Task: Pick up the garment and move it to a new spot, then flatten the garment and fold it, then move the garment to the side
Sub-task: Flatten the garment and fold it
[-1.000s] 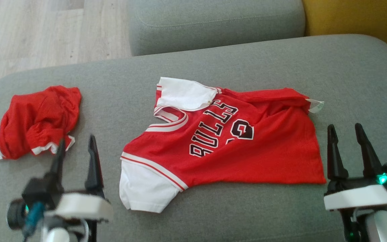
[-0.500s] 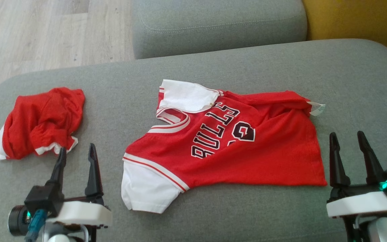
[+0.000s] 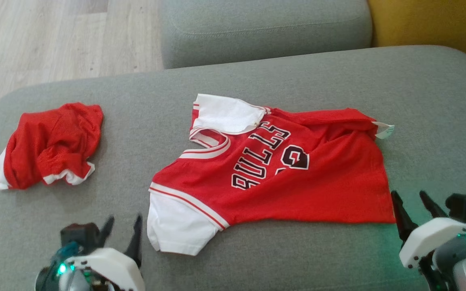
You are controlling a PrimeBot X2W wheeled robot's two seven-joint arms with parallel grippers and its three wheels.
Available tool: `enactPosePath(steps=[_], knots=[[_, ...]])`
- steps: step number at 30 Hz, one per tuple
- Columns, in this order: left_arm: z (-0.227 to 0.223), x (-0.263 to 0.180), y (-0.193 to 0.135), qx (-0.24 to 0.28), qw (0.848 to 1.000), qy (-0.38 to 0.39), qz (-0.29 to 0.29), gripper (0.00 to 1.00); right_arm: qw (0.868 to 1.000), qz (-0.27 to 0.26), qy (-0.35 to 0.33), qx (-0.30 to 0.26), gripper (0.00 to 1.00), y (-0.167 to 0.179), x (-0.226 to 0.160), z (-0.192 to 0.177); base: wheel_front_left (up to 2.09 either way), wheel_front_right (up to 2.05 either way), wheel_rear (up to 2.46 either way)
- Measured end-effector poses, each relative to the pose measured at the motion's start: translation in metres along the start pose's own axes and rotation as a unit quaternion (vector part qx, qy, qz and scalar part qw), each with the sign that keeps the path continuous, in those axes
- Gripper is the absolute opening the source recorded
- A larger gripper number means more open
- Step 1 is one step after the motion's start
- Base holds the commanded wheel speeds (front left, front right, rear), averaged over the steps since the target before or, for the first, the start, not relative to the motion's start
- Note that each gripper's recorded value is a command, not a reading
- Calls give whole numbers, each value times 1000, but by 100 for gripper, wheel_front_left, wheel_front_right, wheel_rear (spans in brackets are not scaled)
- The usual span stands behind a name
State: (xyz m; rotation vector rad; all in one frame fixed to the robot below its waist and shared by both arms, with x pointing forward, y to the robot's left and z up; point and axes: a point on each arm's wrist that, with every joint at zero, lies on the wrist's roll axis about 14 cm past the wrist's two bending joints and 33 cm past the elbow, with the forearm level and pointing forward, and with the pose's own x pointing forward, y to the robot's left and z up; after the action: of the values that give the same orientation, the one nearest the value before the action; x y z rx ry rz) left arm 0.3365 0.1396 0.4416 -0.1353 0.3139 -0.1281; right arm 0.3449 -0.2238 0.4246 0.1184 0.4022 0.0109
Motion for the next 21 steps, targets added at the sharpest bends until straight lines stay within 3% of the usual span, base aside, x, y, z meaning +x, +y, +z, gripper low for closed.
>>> enactPosePath(steps=[3, 8, 21], knots=[[-27, -7, 1, 2, 996, 84, -8, 100, 998, -3, 61, 13, 100, -2, 5, -18, 0, 0, 0], [-40, -10, -7, -6, 991, 129, -28, 100, 988, -14, 147, 50, 100, -3, 11, -49, 0, 0, 0], [-67, 4, -10, -15, 980, 194, -52, 100, 978, -8, 196, 69, 100, 8, 31, -65, 0, 0, 0]])
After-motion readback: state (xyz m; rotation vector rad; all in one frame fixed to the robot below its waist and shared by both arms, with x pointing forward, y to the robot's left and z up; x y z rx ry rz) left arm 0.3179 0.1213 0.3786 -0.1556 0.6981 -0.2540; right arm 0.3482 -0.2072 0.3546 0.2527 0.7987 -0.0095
